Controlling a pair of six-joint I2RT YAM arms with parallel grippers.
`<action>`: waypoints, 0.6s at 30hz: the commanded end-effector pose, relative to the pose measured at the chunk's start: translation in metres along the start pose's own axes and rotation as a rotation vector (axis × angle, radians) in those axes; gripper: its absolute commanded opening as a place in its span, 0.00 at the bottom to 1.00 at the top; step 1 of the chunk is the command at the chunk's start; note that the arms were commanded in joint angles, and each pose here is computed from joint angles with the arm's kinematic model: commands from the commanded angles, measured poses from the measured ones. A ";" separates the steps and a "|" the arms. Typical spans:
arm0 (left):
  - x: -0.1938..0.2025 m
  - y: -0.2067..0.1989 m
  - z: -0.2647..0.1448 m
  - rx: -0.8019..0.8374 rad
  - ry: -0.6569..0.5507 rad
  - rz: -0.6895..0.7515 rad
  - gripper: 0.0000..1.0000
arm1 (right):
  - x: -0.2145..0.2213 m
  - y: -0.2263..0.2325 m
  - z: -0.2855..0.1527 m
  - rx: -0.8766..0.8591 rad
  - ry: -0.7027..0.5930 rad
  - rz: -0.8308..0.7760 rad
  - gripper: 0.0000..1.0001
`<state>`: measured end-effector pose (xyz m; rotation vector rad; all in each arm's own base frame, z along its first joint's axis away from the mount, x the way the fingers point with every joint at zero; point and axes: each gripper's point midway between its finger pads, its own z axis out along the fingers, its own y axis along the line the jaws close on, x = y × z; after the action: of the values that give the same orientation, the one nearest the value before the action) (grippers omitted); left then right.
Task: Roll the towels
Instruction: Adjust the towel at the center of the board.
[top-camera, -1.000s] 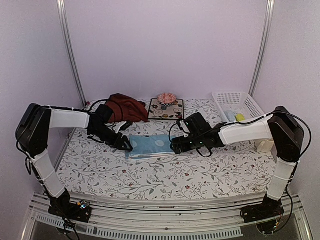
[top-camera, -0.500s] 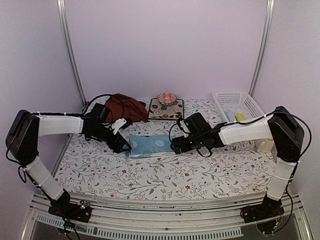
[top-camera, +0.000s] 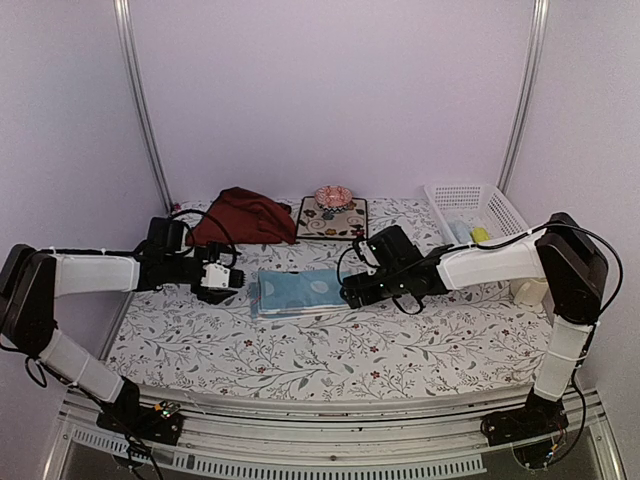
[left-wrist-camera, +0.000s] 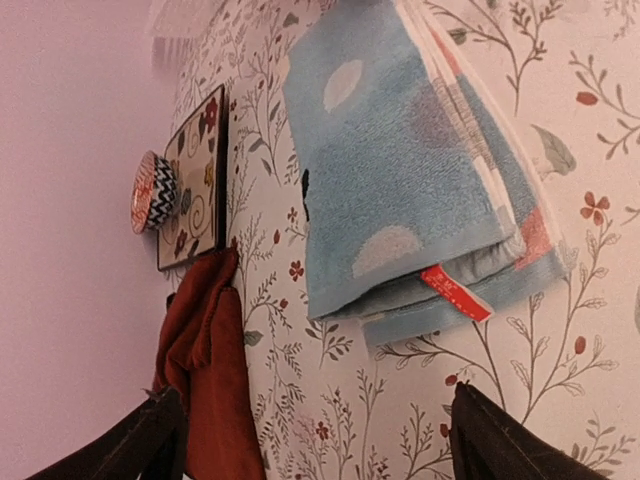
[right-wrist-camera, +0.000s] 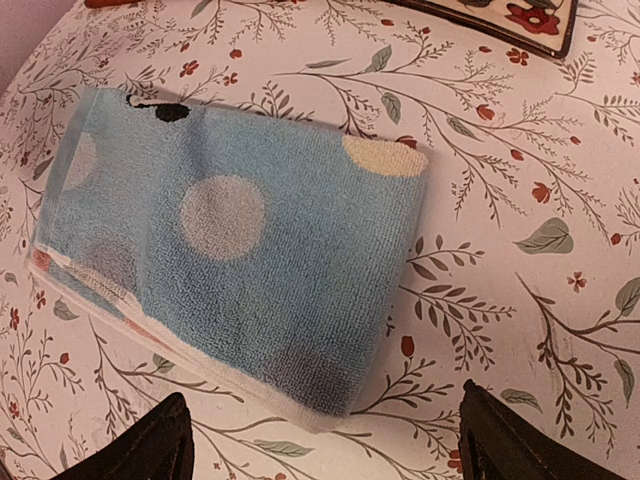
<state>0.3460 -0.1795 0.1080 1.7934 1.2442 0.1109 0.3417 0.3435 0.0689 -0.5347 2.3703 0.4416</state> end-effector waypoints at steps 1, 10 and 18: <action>-0.019 -0.008 0.003 -0.011 -0.146 0.404 0.90 | -0.004 0.005 0.006 -0.003 -0.001 -0.017 0.92; -0.031 -0.038 0.017 0.092 -0.292 0.562 0.84 | -0.001 0.006 0.009 -0.006 0.009 -0.018 0.92; -0.034 -0.057 0.038 0.166 -0.249 0.642 0.68 | 0.000 0.007 0.011 -0.006 0.017 -0.024 0.92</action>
<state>0.3098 -0.2190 0.0678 2.1636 0.5385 0.1219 0.3413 0.3474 0.0611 -0.5567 2.3829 0.4302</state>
